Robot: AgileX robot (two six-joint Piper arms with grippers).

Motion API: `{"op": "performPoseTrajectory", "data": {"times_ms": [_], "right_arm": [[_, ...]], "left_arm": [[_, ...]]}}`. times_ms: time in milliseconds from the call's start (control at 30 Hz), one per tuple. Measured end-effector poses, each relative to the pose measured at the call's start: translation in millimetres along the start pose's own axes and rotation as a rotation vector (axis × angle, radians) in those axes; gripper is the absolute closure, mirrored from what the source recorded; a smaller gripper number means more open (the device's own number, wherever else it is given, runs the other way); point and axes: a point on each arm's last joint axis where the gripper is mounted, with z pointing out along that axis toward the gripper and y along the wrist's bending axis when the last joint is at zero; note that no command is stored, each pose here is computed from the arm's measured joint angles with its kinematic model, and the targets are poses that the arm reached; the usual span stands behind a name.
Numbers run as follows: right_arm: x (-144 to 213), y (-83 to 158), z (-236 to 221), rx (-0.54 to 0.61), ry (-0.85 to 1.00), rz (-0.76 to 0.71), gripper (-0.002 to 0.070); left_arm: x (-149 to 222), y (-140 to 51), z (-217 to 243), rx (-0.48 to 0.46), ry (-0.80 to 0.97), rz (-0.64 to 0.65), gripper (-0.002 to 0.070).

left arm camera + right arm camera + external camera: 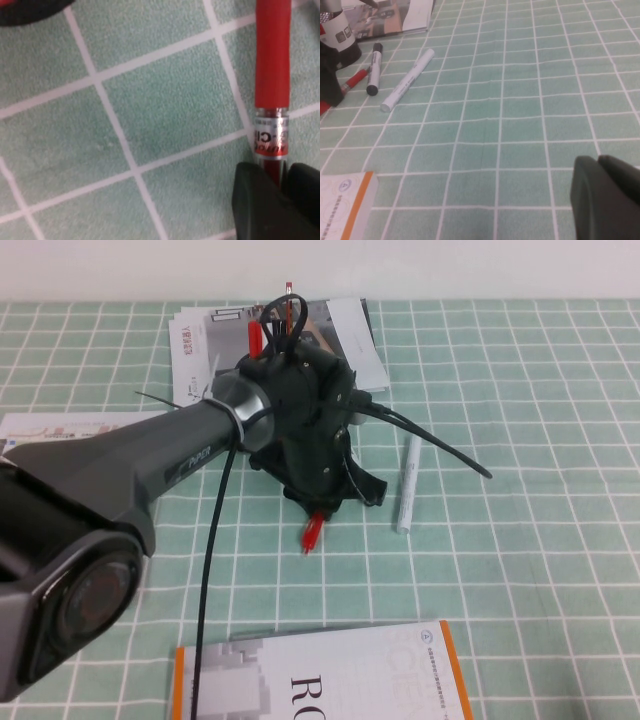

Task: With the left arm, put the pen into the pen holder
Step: Pick up the pen on the table, then place the pen onto the pen holder

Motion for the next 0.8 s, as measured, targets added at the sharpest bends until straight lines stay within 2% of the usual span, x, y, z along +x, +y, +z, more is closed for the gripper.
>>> {"op": "performPoseTrajectory", "data": {"times_ms": [133,233,500,633,800], "right_arm": [[0.0,0.0,0.0,0.000,0.000,0.000,0.0696],[0.0,0.0,0.0,0.000,0.000,0.000,0.0696],[0.0,0.0,0.0,0.000,0.000,0.000,0.0696],[0.0,0.0,0.0,0.000,0.000,0.000,0.0696],[0.0,0.0,0.0,0.000,0.000,0.000,0.0696]], "left_arm": [[-0.1,-0.2,-17.4,0.002,-0.015,0.033,0.0594],[-1.2,-5.6,-53.8,0.018,-0.082,0.072,0.0594],[4.5,-33.2,-148.2,0.108,-0.397,0.182,0.0594],[20.3,-29.1,-158.7,0.158,-0.612,0.194,0.0594],[46.0,-9.5,-139.0,0.200,-0.855,0.170,0.0594]]}}
